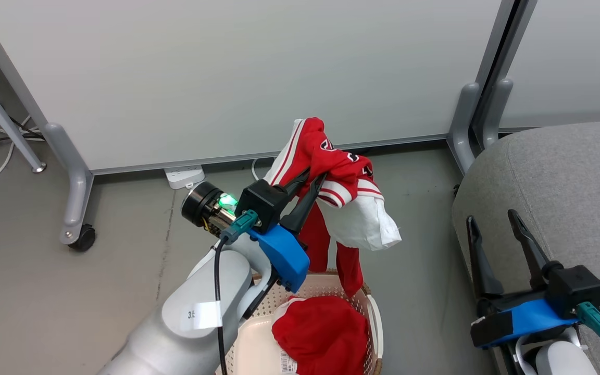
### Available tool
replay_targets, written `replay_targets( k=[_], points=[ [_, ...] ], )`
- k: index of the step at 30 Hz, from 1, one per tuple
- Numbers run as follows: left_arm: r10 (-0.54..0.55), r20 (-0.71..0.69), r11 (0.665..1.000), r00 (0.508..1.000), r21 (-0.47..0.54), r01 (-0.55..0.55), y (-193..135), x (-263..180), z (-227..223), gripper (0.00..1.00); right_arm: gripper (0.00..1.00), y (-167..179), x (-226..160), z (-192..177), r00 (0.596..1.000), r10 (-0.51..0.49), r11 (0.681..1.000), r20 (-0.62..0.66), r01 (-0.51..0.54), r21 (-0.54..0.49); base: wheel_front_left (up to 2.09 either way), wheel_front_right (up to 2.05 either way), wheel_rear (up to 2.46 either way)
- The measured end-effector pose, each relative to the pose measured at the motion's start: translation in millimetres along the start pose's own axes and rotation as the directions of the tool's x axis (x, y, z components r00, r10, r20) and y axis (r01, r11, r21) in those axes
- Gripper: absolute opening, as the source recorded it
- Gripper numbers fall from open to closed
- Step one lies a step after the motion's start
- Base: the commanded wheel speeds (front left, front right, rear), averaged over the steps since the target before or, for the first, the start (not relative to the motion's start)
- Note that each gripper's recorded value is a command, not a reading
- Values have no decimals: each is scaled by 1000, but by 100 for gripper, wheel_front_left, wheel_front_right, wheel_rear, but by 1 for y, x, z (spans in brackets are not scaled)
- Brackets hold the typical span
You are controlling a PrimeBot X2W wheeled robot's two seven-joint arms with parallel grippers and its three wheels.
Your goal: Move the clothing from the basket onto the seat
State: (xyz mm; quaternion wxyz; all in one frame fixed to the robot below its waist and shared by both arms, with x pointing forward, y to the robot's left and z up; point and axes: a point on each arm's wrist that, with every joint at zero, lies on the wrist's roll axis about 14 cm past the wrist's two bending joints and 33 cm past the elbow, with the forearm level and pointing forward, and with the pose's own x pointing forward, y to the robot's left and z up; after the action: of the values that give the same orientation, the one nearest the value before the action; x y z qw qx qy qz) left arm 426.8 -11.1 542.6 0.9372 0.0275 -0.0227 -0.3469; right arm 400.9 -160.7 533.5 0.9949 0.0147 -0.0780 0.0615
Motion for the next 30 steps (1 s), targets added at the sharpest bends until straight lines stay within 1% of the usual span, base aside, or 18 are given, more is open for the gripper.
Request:
replay_targets(
  k=[7, 12, 19, 23, 30],
  points=[
    [6, 5, 1000, 1000, -1, -6, 2, 0, 1, 0, 100, 15, -1, -7, 999, 45, 999, -21, -44, 4, 0, 0, 0],
    [13, 4, 1000, 1000, -7, -13, 4, 0, -1, 0, 100, 36, -1, -15, 993, 110, 994, -42, -109, 10, 0, 0, 0],
    [16, -4, 1000, 1000, -15, -16, 6, 0, -5, 0, 100, 76, -4, -29, 970, 230, 973, -83, -227, 39, 0, 0, 0],
    [19, -11, 1000, 1000, -18, -19, 7, 0, -9, 0, 100, 95, 2, -30, 955, 285, 958, -80, -281, 56, 0, 0, 0],
    [15, -17, 1000, 1000, -23, -16, 8, 2, -13, 0, 100, 106, 21, -29, 942, 328, 945, -76, -326, 38, 0, 0, 0]
  ],
)
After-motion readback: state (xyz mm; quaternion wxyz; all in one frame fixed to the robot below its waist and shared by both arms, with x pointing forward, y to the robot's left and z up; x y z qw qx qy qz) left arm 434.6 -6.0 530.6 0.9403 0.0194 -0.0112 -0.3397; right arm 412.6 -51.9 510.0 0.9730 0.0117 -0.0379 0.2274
